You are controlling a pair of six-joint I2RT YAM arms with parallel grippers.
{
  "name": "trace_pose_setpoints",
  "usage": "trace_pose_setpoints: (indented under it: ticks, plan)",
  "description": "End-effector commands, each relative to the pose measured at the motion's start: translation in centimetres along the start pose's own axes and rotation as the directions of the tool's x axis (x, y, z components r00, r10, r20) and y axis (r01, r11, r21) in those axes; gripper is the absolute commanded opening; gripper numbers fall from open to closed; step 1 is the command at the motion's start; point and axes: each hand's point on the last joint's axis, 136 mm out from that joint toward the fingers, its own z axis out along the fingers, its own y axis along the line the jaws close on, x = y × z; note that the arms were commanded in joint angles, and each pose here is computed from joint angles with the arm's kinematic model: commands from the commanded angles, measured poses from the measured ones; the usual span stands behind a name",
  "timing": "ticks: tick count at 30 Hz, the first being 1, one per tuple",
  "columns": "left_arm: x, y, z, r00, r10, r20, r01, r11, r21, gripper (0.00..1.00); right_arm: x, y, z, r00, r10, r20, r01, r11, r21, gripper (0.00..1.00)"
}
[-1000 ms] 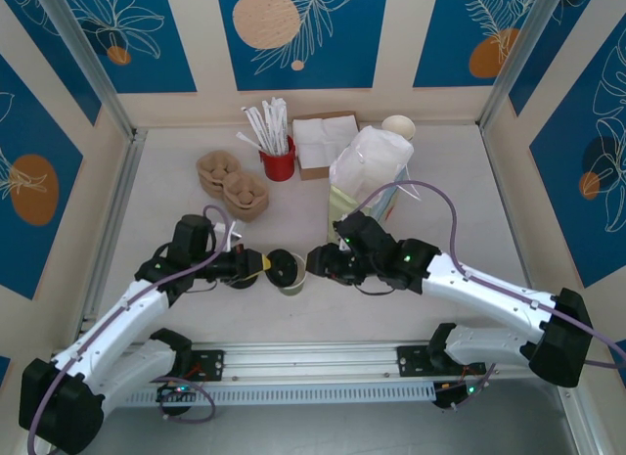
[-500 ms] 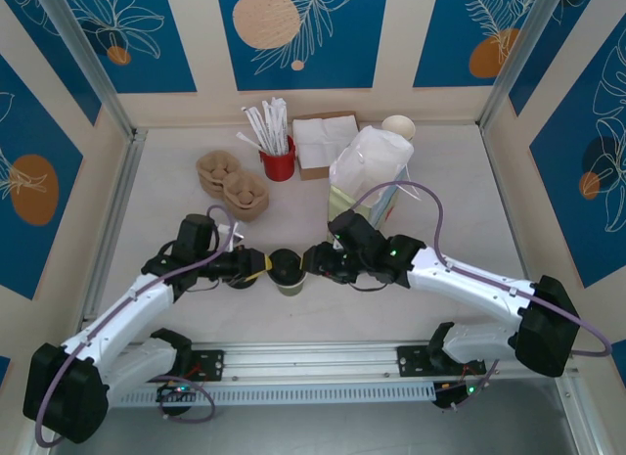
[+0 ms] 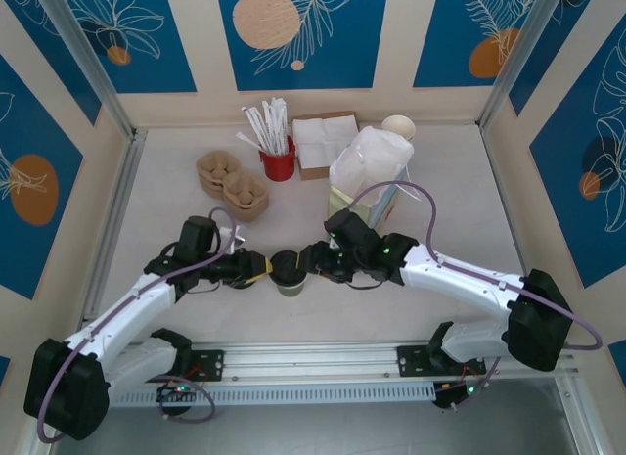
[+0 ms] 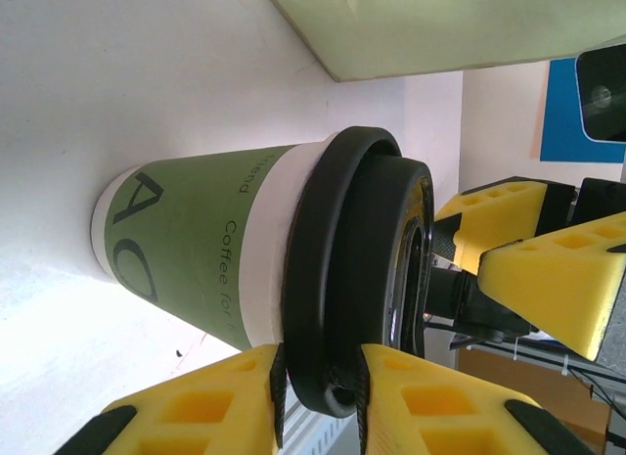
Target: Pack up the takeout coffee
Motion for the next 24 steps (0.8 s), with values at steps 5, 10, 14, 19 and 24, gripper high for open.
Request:
trace_pose_setpoints:
  ticks: [5, 10, 14, 19, 24]
  plan:
    - [0.2, 0.3, 0.1, 1.000, 0.010, -0.009, -0.010, 1.000, 0.021, 0.28, -0.4, 1.2, 0.1, 1.000, -0.015, -0.011, 0.015, 1.000, -0.027, 0.52]
    - [0.4, 0.3, 0.2, 0.999, 0.015, -0.030, -0.014, 1.000, 0.018, 0.34, -0.4, 1.3, 0.2, 1.000, -0.017, -0.013, 0.017, 0.999, -0.028, 0.53]
    - [0.4, 0.1, 0.3, 0.999, 0.025, -0.035, -0.024, 1.000, 0.020, 0.34, -0.3, 1.2, 0.3, 1.000, -0.018, -0.014, 0.018, 1.000, -0.025, 0.53]
    - [0.4, -0.3, 0.4, 0.998, 0.042, -0.047, -0.041, 0.999, 0.020, 0.41, -0.3, 1.3, 0.3, 1.000, -0.020, -0.016, 0.020, 0.999, -0.025, 0.54]
    - [0.5, -0.8, 0.2, 0.996, 0.064, -0.057, -0.063, 0.998, 0.019, 0.50, -0.1, 1.3, 0.4, 0.999, -0.024, -0.022, 0.024, 1.000, -0.020, 0.54]
